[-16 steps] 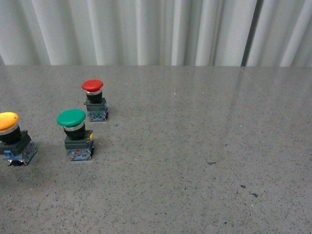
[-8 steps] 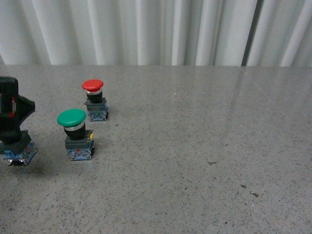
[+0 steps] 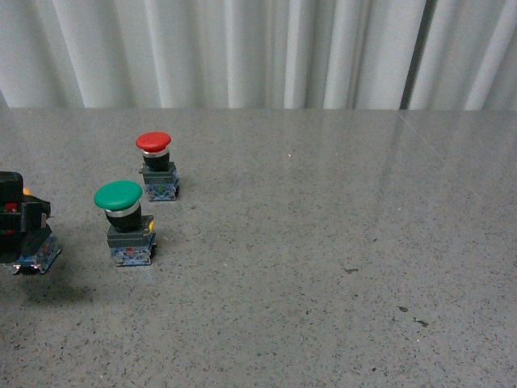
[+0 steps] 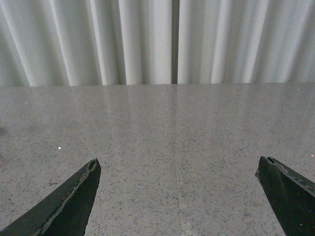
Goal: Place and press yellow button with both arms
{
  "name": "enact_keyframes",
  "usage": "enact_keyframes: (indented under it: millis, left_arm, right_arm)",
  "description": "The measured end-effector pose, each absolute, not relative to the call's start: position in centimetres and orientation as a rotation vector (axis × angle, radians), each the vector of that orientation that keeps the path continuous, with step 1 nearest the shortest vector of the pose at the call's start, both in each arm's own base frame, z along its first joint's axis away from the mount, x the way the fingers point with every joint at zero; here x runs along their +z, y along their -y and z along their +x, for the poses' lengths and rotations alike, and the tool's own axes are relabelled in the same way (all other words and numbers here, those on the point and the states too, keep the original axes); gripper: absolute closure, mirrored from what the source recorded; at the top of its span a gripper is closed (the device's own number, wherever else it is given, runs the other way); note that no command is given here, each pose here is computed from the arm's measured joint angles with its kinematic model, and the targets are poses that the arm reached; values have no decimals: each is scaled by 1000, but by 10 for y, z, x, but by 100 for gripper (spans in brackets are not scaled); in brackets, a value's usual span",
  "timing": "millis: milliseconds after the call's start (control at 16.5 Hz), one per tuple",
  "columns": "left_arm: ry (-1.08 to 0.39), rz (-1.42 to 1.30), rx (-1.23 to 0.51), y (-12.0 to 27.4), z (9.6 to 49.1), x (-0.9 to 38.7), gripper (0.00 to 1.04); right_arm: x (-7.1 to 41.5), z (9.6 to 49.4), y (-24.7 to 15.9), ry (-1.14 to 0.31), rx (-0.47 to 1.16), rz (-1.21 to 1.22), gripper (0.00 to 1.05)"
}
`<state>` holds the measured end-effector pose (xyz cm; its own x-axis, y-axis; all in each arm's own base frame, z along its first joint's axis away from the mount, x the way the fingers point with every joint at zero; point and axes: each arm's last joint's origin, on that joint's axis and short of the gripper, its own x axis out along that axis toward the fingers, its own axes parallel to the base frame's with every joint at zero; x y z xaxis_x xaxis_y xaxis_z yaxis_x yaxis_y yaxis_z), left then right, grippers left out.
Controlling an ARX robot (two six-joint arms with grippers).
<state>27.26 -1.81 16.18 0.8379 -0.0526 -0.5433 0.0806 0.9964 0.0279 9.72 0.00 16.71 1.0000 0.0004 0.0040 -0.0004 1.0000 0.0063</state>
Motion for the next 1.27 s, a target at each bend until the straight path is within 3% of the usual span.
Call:
enact_keyframes:
  millis: [121, 182, 303, 424, 545, 667, 970, 1273]
  left_arm:
    - [-578, 60, -56, 18, 270, 165, 68]
    - [-562, 76, -47, 20, 265, 174, 71]
    - [-470, 89, -67, 29, 255, 205, 72]
    - [-275, 84, -137, 55, 253, 266, 72]
    - [-248, 62, -199, 90, 265, 283, 72]
    - [-360, 34, -275, 137, 282, 258, 72]
    - [-501, -21, -313, 209, 288, 208, 72]
    - [-567, -67, -259, 219, 307, 177, 72]
  right_arm:
    - [167, 97, 0, 4, 0, 6, 6]
    - [167, 97, 0, 4, 0, 6, 6]
    - [167, 97, 0, 4, 0, 6, 6]
    - [167, 97, 0, 4, 0, 6, 6]
    - [167, 97, 0, 4, 0, 6, 6]
    - [167, 97, 0, 4, 0, 6, 6]
    - [167, 97, 0, 4, 0, 6, 6]
    - [167, 97, 0, 4, 0, 6, 6]
